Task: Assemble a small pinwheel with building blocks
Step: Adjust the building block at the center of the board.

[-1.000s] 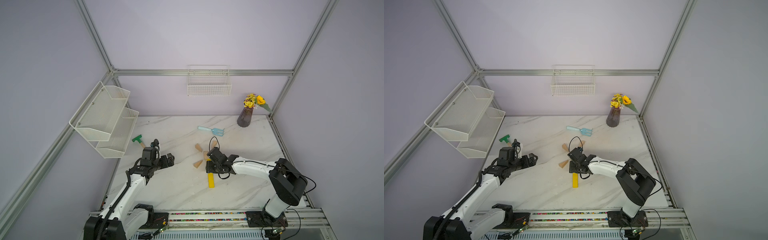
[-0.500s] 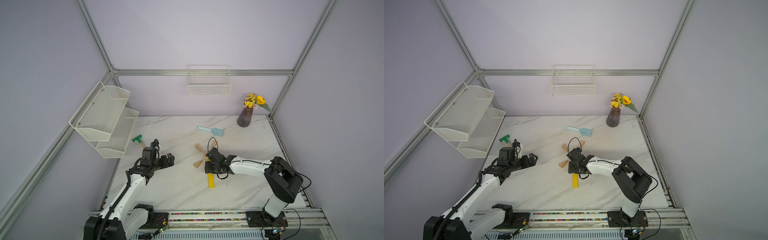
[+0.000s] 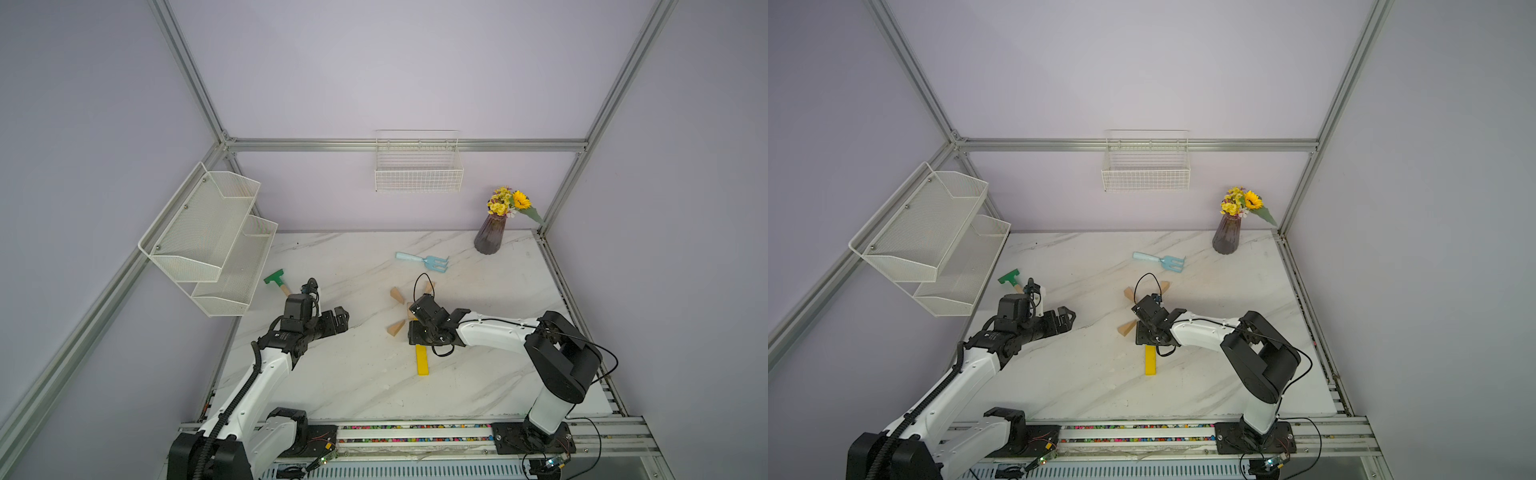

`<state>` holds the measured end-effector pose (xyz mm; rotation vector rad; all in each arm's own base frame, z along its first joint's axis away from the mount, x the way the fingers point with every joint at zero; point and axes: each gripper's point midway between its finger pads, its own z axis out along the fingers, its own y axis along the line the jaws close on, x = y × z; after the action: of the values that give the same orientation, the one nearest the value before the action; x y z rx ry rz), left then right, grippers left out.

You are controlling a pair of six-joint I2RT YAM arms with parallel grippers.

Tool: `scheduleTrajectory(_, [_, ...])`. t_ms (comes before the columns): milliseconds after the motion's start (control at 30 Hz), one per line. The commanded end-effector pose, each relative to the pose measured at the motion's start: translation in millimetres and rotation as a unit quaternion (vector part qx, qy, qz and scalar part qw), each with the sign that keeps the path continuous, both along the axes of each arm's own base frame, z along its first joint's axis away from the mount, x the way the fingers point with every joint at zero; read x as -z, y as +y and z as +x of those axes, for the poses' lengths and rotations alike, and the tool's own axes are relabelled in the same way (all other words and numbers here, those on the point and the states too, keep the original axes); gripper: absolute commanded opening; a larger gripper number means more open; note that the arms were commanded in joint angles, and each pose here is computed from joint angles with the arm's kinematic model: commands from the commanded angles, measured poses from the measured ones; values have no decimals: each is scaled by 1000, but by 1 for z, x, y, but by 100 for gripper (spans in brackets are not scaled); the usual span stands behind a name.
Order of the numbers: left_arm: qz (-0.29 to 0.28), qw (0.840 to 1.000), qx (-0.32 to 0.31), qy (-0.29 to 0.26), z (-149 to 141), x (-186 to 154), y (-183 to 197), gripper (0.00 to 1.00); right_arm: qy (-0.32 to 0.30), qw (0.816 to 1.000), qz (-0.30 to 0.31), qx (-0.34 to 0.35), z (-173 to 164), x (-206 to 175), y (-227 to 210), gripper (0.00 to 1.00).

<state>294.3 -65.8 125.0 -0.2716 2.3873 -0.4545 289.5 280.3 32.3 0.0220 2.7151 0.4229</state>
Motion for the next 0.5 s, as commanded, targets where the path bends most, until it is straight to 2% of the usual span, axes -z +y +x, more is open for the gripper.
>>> scheduleTrajectory(0, [-10, 1000, -4, -17, 4, -5, 0, 100, 6, 1000, -5, -1, 0, 6, 2, 59])
scheduleTrajectory(467, [-9, 1000, -3, -16, 4, -4, -1, 100, 8, 1000, -5, -3, 0, 9, 4, 56])
